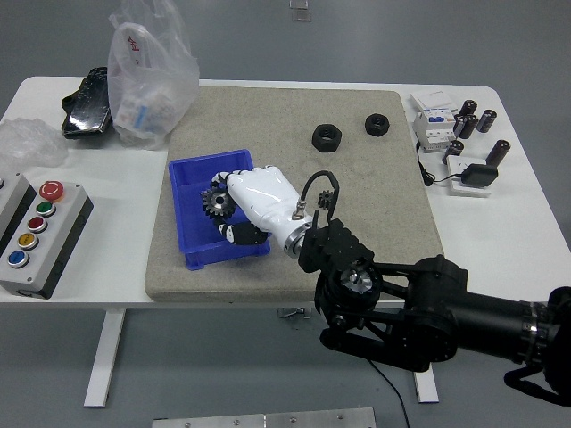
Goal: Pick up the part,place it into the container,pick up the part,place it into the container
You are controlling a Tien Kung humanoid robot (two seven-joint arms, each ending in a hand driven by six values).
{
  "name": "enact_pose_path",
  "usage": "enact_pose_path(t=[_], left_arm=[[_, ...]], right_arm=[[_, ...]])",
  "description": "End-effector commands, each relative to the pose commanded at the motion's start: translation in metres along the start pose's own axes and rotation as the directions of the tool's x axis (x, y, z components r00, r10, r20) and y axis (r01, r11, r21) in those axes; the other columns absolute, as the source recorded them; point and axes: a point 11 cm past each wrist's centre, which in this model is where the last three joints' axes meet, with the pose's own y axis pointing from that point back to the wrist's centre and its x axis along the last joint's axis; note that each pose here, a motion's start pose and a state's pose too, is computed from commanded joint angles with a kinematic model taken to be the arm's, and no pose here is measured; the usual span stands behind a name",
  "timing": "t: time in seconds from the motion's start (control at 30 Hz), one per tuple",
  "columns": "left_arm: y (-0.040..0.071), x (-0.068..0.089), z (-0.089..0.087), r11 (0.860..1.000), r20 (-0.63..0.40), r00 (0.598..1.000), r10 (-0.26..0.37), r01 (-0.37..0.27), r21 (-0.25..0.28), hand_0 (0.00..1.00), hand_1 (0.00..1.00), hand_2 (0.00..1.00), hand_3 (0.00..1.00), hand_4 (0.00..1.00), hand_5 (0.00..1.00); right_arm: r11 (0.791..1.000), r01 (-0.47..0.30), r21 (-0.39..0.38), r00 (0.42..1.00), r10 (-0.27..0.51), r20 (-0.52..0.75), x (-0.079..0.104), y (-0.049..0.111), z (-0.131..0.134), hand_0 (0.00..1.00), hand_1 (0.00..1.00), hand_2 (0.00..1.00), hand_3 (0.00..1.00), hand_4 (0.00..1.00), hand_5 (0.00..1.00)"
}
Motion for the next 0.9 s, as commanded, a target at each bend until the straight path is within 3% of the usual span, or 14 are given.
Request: enact_pose_path(t=[0.17, 0.2, 0.37, 0.4, 0.57, 0.6, 0.77, 0.8, 0.9], left_arm=[[0.0001, -0.0003, 0.0015, 1.000, 0.001, 1.000, -0.001, 0.001, -0.004, 0.718, 0.653, 0.647, 0.702, 0.777, 0.473], [0.0001, -0.0002, 0.0017, 1.000, 0.001, 1.000, -0.001, 0.001, -0.004, 0.718, 0.652, 0.647, 0.701, 0.777, 0.473], [0.0000, 0.0009, 0.0020, 1.000, 0.001, 1.000, 0.001, -0.001, -0.004, 0.718, 0.652, 0.647, 0.701, 0.777, 0.473], [0.0000, 0.0011, 0.0021, 1.000, 0.001, 1.000, 0.001, -0.001, -0.004, 0.718, 0.652, 0.647, 0.700, 0.775, 0.473], [0.0000, 0.0016, 0.0028, 1.000, 0.002, 1.000, 0.002, -0.002, -0.005, 0.718, 0.652, 0.647, 0.700, 0.775, 0.473], [0.0000, 0.0015, 0.0029, 1.000, 0.002, 1.000, 0.001, -0.001, -0.005, 0.717, 0.652, 0.647, 0.697, 0.772, 0.473], [0.0000, 0.0014, 0.0026, 1.000, 0.002, 1.000, 0.001, -0.001, -0.003, 0.717, 0.652, 0.647, 0.697, 0.772, 0.473], [0.0000, 0.0015, 0.0025, 1.000, 0.003, 1.000, 0.001, -0.001, -0.003, 0.717, 0.652, 0.647, 0.695, 0.767, 0.470], [0.0000, 0.0017, 0.0025, 1.000, 0.003, 1.000, 0.001, -0.001, -0.003, 0.717, 0.652, 0.647, 0.695, 0.767, 0.470]], right_arm=[[1.000, 0.023, -0.014, 0.999, -0.023, -0.031, -0.0030, 0.0006, 0.0012, 0.293, 0.485, 0.516, 0.592, 0.247, 0.186], [1.000, 0.024, -0.017, 0.999, -0.025, -0.034, -0.0031, 0.0007, 0.0014, 0.285, 0.480, 0.457, 0.704, 0.377, 0.150], [0.999, 0.027, -0.027, 0.999, -0.028, -0.041, -0.0029, 0.0005, 0.0025, 0.285, 0.480, 0.457, 0.704, 0.377, 0.150], [0.999, 0.028, -0.029, 0.999, -0.030, -0.041, -0.0030, 0.0004, 0.0029, 0.259, 0.442, 0.436, 0.769, 0.564, 0.349], [0.999, 0.034, -0.042, 0.999, -0.035, -0.040, -0.0035, -0.0001, 0.0047, 0.259, 0.442, 0.436, 0.769, 0.564, 0.349], [0.999, 0.034, -0.043, 0.999, -0.035, -0.040, -0.0035, -0.0002, 0.0048, 0.263, 0.442, 0.661, 0.791, 0.697, 0.404], [0.998, 0.038, -0.042, 0.998, -0.040, -0.041, -0.0037, 0.0001, 0.0036, 0.263, 0.442, 0.661, 0.791, 0.697, 0.404], [0.998, 0.037, -0.041, 0.998, -0.039, -0.042, -0.0034, 0.0002, 0.0031, 0.260, 0.441, 0.736, 0.805, 0.736, 0.426], [0.999, 0.033, -0.039, 0.998, -0.035, -0.046, -0.0023, 0.0004, 0.0023, 0.260, 0.441, 0.736, 0.805, 0.736, 0.426]])
